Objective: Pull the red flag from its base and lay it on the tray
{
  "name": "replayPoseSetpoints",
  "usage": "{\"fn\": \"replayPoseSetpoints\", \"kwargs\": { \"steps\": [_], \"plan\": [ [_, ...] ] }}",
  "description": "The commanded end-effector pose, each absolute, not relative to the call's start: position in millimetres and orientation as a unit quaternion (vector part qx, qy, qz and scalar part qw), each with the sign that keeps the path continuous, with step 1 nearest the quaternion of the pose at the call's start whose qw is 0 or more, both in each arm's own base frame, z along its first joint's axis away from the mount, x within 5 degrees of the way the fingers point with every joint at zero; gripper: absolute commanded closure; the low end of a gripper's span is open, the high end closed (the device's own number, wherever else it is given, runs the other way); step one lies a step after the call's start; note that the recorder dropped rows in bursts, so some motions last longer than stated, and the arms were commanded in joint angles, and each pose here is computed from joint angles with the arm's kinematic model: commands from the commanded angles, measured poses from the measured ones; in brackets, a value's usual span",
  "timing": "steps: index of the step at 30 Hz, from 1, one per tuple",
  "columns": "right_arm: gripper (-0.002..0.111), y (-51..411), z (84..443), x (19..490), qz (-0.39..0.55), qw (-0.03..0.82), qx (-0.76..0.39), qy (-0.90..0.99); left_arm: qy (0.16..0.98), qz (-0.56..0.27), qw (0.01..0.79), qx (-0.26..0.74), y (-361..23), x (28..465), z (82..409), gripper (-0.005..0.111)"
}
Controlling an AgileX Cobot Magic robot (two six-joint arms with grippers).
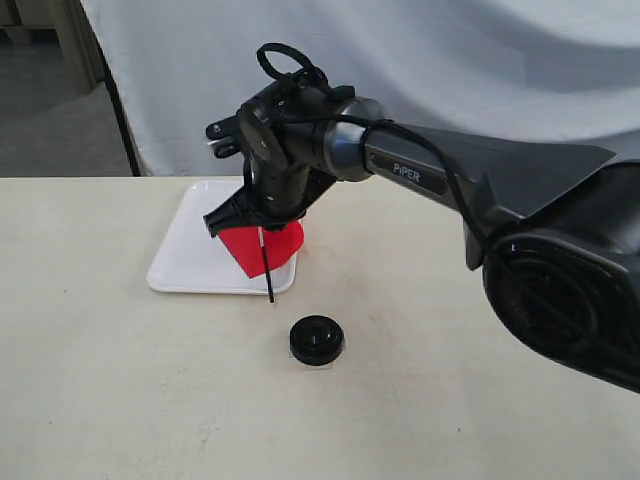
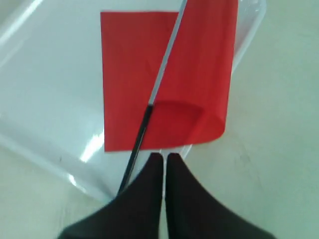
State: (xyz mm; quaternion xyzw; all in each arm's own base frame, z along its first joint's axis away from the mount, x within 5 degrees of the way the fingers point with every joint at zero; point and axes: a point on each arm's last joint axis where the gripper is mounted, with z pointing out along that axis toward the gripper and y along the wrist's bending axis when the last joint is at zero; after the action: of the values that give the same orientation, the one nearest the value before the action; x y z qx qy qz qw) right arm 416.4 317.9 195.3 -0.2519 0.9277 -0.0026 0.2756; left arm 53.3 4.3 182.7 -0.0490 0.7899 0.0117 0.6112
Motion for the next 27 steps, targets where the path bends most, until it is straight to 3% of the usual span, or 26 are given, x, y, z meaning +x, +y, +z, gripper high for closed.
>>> {"fn": "replayPoseSetpoints", "kwargs": {
  "steps": [1,7,13,20,27],
  "plan": [
    [0.106,310.0,196.7,402.2,-0.023,0.194,-0.315,0.929,0.79,0.013,0.611,-0.049,4.4,53.3,182.2,0.107],
    [0.107,280.6,204.7,388.6,0.002,0.181,-0.309,0.934,0.79,0.013,0.611,-0.049,4.4,53.3,182.2,0.107],
    [0.109,194.2,214.6,376.3,0.049,0.192,-0.206,0.958,0.79,0.013,0.611,-0.049,4.4,53.3,182.2,0.107],
    [0.109,74.7,263.0,326.1,0.044,0.288,-0.069,0.954,0.79,0.013,0.611,-0.049,4.4,53.3,182.2,0.107],
    [0.109,-15.8,304.0,259.7,0.003,0.402,0.066,0.913,0.79,0.013,0.611,-0.049,4.4,53.3,182.2,0.107]
  ]
}}
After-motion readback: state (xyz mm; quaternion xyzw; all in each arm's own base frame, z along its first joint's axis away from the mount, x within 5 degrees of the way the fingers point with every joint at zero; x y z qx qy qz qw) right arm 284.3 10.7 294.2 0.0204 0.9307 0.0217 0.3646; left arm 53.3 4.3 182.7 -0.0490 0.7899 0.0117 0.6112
